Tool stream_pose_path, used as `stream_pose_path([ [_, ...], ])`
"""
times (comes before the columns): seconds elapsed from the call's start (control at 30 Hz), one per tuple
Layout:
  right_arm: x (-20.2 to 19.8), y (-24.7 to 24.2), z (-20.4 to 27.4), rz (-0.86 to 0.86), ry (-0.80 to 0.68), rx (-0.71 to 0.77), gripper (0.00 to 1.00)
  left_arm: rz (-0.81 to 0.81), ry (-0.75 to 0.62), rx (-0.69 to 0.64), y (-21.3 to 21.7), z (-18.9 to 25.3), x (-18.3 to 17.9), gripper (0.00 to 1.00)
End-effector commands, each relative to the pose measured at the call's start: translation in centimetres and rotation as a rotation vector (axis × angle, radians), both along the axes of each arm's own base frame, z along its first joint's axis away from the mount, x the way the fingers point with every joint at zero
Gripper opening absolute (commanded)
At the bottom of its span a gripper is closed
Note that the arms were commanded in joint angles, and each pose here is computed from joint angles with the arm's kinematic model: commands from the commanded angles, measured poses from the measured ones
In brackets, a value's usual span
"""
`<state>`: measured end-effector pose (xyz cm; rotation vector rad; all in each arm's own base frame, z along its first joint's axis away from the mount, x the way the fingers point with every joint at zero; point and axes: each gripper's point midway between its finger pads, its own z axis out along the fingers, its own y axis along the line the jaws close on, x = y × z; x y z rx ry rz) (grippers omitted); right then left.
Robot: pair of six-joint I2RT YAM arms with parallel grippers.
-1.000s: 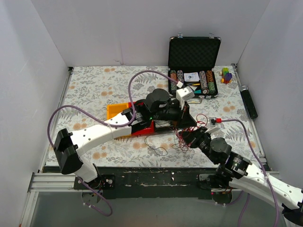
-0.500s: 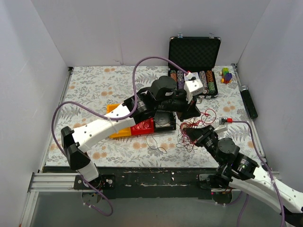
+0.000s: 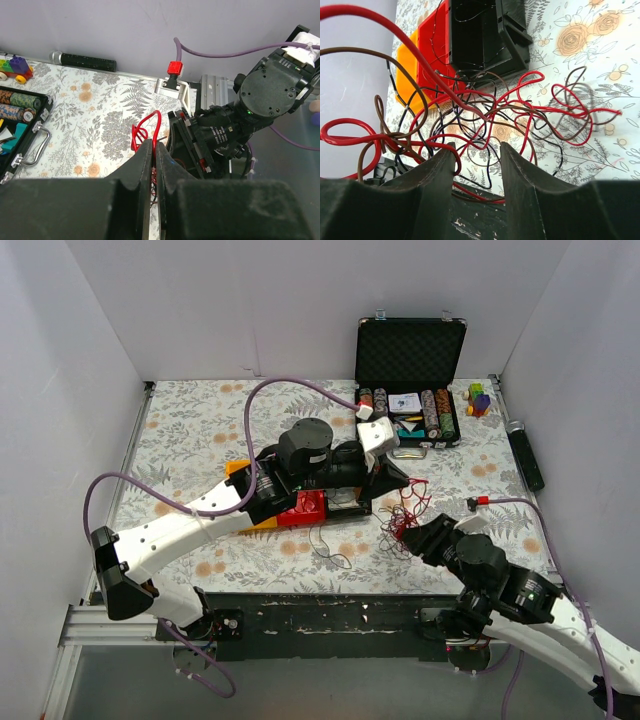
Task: Untangle the cables
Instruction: Untie the cable.
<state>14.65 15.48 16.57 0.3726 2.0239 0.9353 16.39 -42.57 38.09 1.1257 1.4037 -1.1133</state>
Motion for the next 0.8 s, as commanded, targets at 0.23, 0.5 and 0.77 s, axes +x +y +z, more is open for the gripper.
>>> stream_pose_path([
  [0.23, -1.8, -3.9, -4.9, -0.068, 0.208, -0.27, 0.59, 0.101, -0.384, -0.402, 3.5, 17.5, 0.4, 0.0],
  [0.5, -2.7, -3.8, -10.7, -0.081, 0.346, -0.349, 0.64, -0.065, -0.345, -0.494, 4.7, 23.8, -3.6, 0.0],
  [0.77, -1.5, -2.9, -7.8, -0.04, 0.241, -0.335, 0.68, -0.056, -0.351, -0.452, 4.8, 22.8, -3.4, 0.0],
])
